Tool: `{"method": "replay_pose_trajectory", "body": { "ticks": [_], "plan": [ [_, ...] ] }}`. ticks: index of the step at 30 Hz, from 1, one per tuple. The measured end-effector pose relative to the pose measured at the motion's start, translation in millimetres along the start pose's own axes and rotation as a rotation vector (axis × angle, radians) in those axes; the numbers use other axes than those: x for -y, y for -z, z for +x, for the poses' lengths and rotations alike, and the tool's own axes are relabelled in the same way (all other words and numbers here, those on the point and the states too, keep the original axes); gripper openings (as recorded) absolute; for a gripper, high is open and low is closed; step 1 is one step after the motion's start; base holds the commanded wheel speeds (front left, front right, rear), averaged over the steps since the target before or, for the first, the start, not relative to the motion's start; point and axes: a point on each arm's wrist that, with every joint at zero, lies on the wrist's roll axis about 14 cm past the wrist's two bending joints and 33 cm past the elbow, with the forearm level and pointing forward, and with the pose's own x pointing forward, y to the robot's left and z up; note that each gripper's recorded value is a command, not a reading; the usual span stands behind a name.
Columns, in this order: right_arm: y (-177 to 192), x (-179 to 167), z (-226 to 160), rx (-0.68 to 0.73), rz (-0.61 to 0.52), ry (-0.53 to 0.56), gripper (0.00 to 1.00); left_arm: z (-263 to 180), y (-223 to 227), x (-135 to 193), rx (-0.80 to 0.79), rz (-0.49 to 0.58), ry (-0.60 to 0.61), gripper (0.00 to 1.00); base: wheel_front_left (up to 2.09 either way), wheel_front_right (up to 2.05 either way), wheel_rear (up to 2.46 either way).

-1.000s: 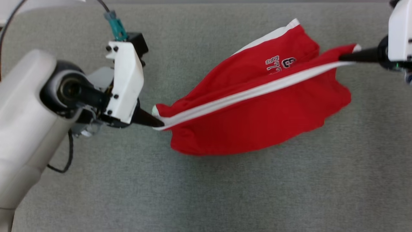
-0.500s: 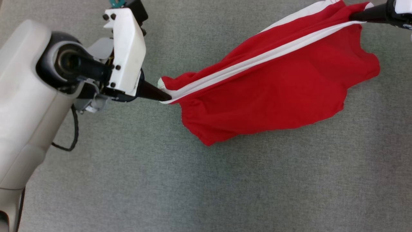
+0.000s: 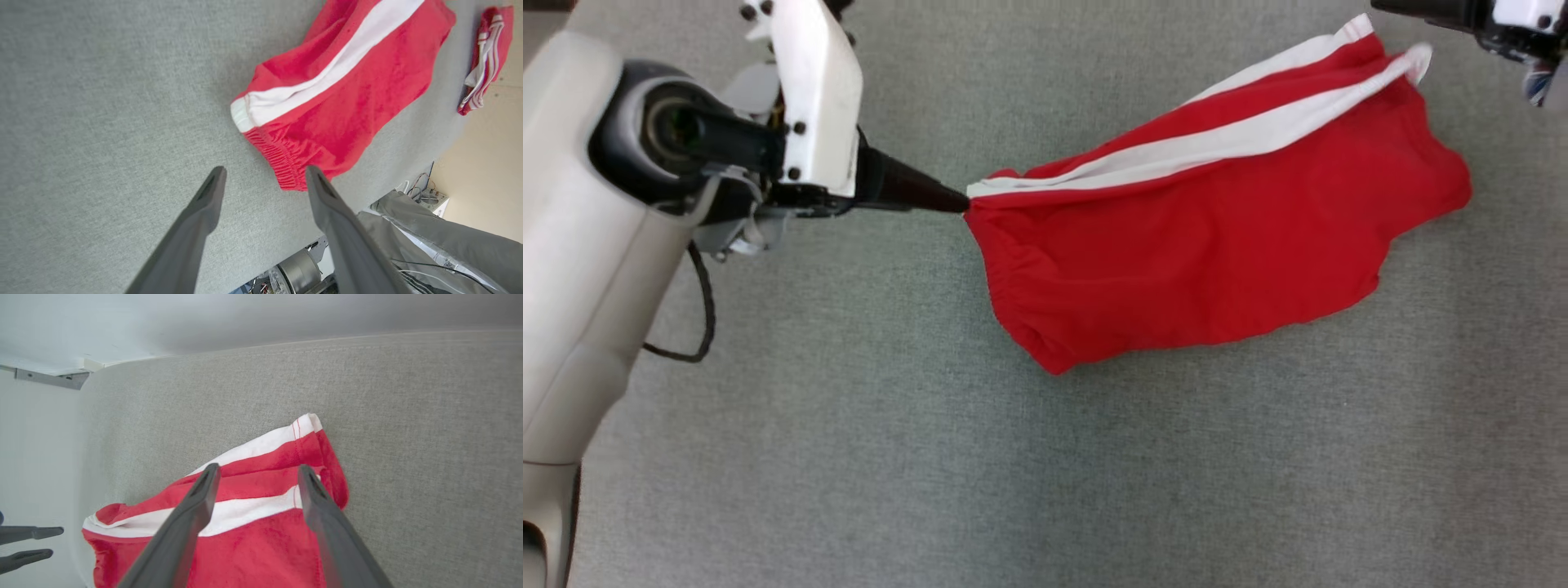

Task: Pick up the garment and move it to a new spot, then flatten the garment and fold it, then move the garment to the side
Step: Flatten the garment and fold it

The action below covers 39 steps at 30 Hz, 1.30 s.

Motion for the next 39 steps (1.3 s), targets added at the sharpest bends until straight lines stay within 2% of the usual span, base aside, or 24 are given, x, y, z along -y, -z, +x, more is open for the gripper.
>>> {"method": "replay_pose_trajectory", "body": {
  "ticks": [7, 12, 15, 19, 24, 26, 28, 35, 39],
  "plan": [
    [-27, -34, -29, 0.290, -0.082, -0.075, 1.00, -35, -22, 13, 0.207, 0.077, -0.005, 1.00, 0.00, 0.00, 0.00],
    [-44, -47, -62, 0.549, -0.149, -0.108, 1.00, -55, -39, 17, 0.415, 0.214, -0.049, 1.00, 0.00, 0.00, 0.00],
    [-49, -48, -80, 0.703, -0.163, -0.120, 1.00, -64, -49, 20, 0.568, 0.271, -0.064, 1.00, 0.00, 0.00, 0.00],
    [-48, -41, -103, 0.876, -0.178, -0.107, 1.00, -91, -67, 20, 0.862, 0.298, -0.100, 1.00, 0.00, 0.00, 0.00],
    [-21, -30, -112, 0.973, -0.178, -0.089, 1.00, -111, -58, 15, 1.139, 0.327, -0.165, 1.00, 0.00, 0.00, 0.00],
    [-9, -23, -113, 0.985, -0.178, -0.075, 1.00, -114, -47, 16, 1.226, 0.305, -0.162, 1.00, 0.00, 0.00, 0.00],
    [5, -15, -108, 0.981, -0.168, -0.059, 1.00, -109, -33, 14, 1.275, 0.318, -0.193, 1.00, 0.00, 0.00, 0.00],
    [36, 4, -91, 0.949, -0.154, -0.013, 1.00, -101, 15, -2, 1.401, 0.231, -0.232, 1.00, 0.00, 0.00, 0.00],
    [51, 16, -75, 0.888, -0.147, 0.022, 1.00, -91, 36, -8, 1.433, 0.119, -0.210, 1.00, 0.00, 0.00, 0.00]
  ]
}}
